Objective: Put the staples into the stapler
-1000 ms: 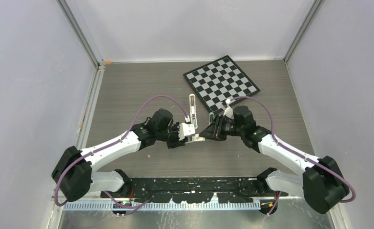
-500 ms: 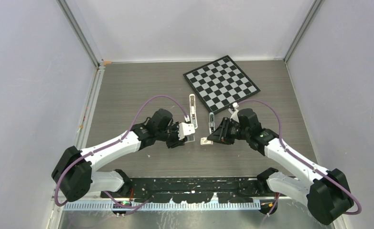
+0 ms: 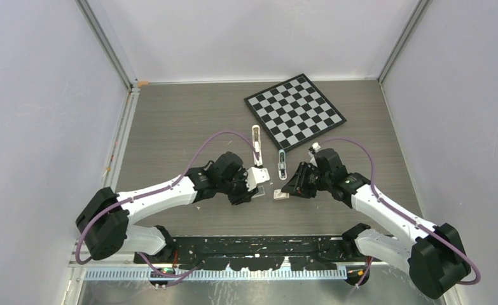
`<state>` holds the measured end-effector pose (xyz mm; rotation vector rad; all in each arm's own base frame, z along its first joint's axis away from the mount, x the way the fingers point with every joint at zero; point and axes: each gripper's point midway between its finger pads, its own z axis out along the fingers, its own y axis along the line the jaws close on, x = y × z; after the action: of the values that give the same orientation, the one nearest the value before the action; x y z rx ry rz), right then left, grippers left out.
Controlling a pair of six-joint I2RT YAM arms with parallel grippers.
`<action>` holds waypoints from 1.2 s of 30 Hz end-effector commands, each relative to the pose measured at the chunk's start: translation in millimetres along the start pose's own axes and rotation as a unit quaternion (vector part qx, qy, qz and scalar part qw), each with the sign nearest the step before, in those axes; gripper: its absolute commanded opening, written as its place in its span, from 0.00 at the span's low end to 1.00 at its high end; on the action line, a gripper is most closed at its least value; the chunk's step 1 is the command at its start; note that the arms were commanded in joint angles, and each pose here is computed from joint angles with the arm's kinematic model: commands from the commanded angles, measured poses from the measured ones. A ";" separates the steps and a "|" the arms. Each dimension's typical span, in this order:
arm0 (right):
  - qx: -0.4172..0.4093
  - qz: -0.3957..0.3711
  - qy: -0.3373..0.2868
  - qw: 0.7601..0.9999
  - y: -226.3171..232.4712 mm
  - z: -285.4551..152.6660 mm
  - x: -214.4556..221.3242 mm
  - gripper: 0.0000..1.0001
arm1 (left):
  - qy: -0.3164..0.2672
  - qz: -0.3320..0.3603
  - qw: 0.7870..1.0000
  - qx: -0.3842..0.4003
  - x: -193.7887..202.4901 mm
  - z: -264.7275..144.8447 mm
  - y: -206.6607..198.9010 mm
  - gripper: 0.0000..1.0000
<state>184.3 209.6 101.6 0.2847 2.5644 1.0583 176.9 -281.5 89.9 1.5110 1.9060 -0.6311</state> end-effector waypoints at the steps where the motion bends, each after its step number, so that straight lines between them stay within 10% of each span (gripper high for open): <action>1: 0.032 0.005 -0.005 0.999 -17.0 6.0 -1.4 0.30 | 0.017 -0.037 0.998 -0.050 -5.0 5.7 11.0 0.27; 36: 0.064 0.015 -0.034 0.997 -22.7 -6.9 -10.3 0.45 | 0.087 -0.055 0.993 -0.054 29.5 49.2 -9.9 0.38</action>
<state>179.1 169.8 72.2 0.4442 2.6555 0.7451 169.4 -290.1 31.4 1.4721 2.1626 -0.4137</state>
